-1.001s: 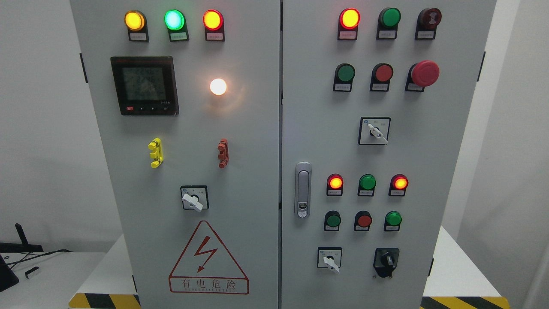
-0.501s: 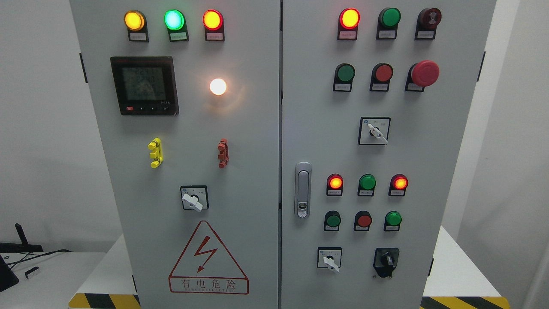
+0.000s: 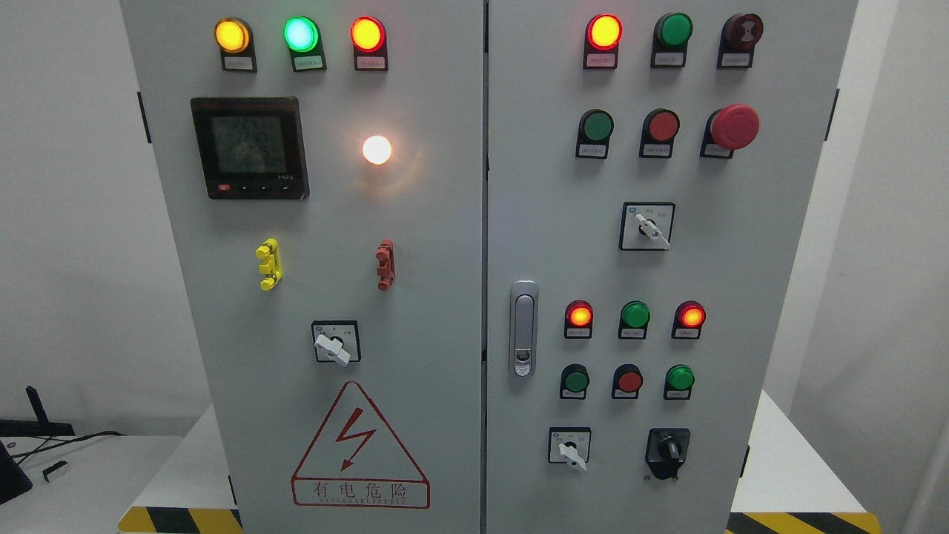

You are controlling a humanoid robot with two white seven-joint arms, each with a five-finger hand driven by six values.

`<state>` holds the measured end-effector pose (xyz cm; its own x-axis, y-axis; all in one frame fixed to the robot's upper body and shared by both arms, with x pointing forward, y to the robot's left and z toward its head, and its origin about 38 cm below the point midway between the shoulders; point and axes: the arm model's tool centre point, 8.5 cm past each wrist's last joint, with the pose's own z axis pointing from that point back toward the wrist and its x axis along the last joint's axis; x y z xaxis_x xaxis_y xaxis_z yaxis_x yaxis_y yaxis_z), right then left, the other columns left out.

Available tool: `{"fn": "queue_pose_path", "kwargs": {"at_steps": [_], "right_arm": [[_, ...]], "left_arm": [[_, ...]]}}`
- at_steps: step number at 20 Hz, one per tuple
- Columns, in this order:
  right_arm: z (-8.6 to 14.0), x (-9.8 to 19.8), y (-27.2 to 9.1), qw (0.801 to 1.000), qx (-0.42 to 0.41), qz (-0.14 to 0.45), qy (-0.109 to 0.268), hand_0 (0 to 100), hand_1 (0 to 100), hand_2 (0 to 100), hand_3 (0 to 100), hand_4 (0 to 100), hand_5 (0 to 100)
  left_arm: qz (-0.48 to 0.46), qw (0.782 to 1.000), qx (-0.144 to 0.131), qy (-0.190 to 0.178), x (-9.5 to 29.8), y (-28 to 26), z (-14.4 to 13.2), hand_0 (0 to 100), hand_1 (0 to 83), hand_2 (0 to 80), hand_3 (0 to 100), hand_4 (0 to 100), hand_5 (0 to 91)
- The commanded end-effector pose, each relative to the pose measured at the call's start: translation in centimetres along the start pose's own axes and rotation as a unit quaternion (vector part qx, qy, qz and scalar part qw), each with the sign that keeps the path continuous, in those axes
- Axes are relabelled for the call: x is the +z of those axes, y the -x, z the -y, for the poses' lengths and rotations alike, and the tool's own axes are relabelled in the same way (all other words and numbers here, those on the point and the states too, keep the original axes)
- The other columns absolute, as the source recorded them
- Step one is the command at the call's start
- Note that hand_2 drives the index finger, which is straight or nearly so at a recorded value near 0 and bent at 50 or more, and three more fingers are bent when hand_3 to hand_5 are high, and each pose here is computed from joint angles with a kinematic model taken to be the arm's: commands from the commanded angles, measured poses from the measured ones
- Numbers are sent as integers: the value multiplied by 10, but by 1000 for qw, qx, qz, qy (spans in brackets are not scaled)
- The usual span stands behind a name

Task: Trip black knob to open circuit

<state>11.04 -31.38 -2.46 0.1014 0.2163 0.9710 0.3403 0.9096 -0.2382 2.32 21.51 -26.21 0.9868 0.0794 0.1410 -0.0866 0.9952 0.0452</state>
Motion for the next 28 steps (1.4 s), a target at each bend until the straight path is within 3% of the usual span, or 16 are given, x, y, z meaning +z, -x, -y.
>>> {"fn": "queue_pose_path", "kwargs": {"at_steps": [1, 7, 17, 28], "right_arm": [[-8, -54, -110, 988, -47, 147, 26, 317, 682, 349, 695, 729, 857], [-15, -86, -141, 984, -52, 164, 33, 317, 689, 348, 695, 731, 867], [-37, -133, -191, 977, -39, 202, 56, 259, 791, 326, 671, 738, 906], [-83, -157, -215, 984, -52, 162, 50, 274, 785, 335, 672, 756, 922]], "left_arm": [[1, 1000, -15, 3, 0, 0, 1, 120, 389, 0, 0, 0, 0], [1, 1000, -15, 2, 0, 0, 0, 120, 389, 0, 0, 0, 0], [1, 1000, -15, 2, 0, 0, 0, 120, 389, 0, 0, 0, 0], [1, 1000, -15, 2, 0, 0, 0, 120, 389, 0, 0, 0, 0]]}}
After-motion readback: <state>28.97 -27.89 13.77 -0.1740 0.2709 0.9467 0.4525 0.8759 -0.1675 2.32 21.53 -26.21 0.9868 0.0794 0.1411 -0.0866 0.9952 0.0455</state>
